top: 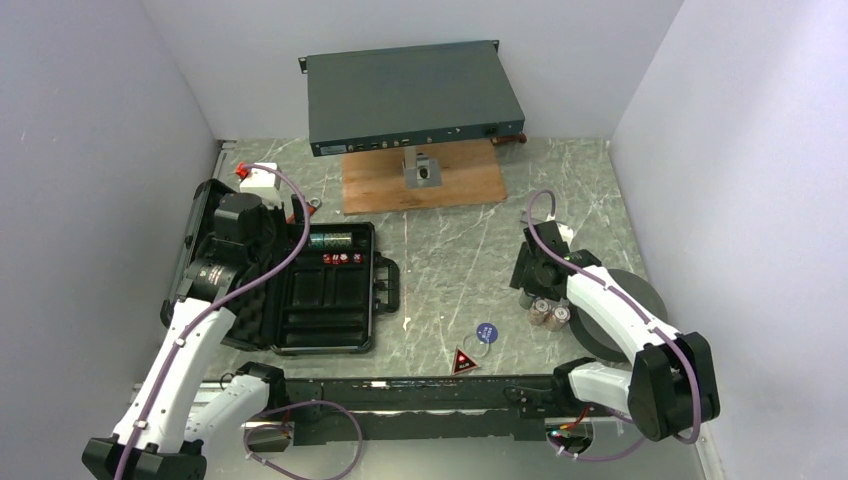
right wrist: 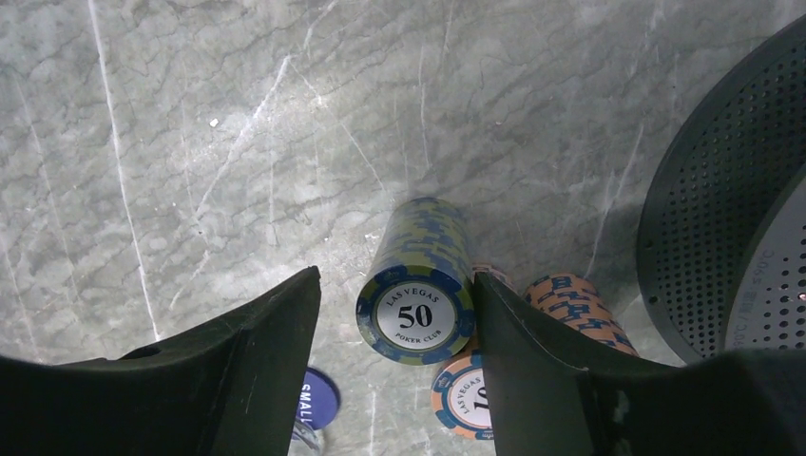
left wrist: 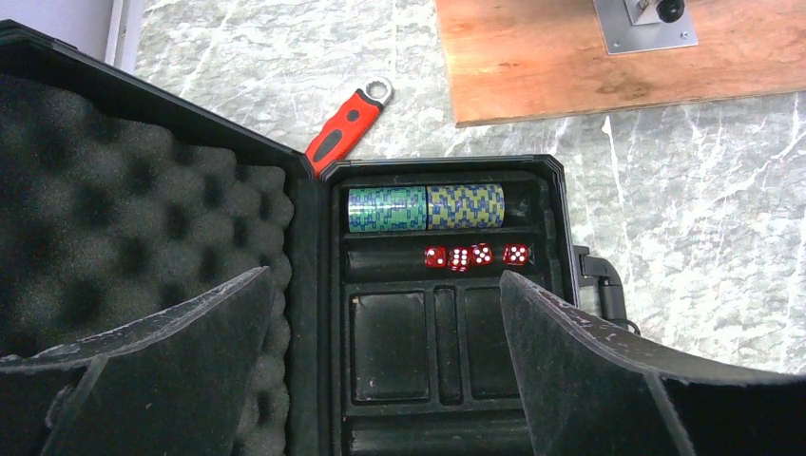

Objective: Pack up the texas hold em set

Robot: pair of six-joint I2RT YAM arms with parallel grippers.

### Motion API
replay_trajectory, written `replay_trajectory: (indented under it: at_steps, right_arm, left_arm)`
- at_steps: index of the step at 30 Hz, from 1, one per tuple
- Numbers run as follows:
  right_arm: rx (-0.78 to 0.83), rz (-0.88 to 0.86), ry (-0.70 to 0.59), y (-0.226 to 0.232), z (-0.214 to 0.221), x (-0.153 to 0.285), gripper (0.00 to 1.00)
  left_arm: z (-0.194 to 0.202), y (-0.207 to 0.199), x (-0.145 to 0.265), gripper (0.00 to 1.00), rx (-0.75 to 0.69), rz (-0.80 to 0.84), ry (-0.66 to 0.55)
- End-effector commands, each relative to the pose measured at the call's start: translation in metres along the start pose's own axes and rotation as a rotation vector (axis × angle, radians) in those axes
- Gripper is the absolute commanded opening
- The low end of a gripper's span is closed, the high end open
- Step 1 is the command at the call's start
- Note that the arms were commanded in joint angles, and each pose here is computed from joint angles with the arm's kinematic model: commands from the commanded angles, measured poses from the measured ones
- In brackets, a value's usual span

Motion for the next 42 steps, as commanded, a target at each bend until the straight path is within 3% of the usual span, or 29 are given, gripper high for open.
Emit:
replay_trajectory:
  at_steps: [1, 4, 8, 15, 29, 32, 33, 36, 37, 42]
  right_arm:
    - [-0.013, 0.002, 0.022, 0.000, 0.003, -0.002, 0.59]
    - [-0.011, 0.003, 0.023, 0.000, 0.003, -0.002, 0.46]
    - [-0.012, 0.014, 0.026, -0.001, 0.004, -0.002, 0.45]
    - [-0.009, -0.007, 0.005, 0.003, -0.001, -0.001, 0.29]
    - [0.062, -0.203, 0.012, 0.071, -0.021, 0.000, 0.27]
    - [0.082, -0.193, 0.022, 0.076, -0.020, -0.006, 0.32]
    - [0.089, -0.187, 0.022, 0.077, -0.019, -0.007, 0.39]
    - [0.113, -0.159, 0.018, 0.075, -0.020, -0.008, 0.73]
    - [0.123, -0.154, 0.014, 0.075, -0.020, -0.007, 0.78]
    - [0.152, -0.135, -0.003, 0.068, -0.019, -0.003, 0.81]
  left_arm:
    - [-0.018, 0.004, 0.008, 0.95, 0.001, -0.013, -0.056]
    - [-0.018, 0.003, 0.009, 0.95, 0.003, -0.005, -0.061]
    - [-0.019, 0.005, 0.011, 0.95, 0.004, -0.015, -0.072]
    - [-0.019, 0.004, 0.011, 0.95, 0.004, -0.009, -0.069]
    - [-0.018, 0.004, 0.009, 0.95, 0.003, -0.006, -0.061]
    - [-0.017, 0.004, 0.009, 0.95, 0.003, -0.011, -0.059]
    - [-0.018, 0.005, 0.009, 0.95, 0.004, -0.013, -0.060]
    - [-0.017, 0.005, 0.009, 0.95, 0.002, -0.021, -0.056]
    - [-0.017, 0.006, 0.009, 0.95, 0.002, -0.024, -0.056]
    - [-0.018, 0.006, 0.010, 0.95, 0.002, -0.025, -0.059]
Point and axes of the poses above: each gripper's point midway between its finger pads, its own x axis back along the fingers, its own y axis along the line the jaws close on, z = x × y, the point moved 6 cm from there along x, back along the fingers, and after that the axes turned 15 degrees about -x, right-handed, at the moved point
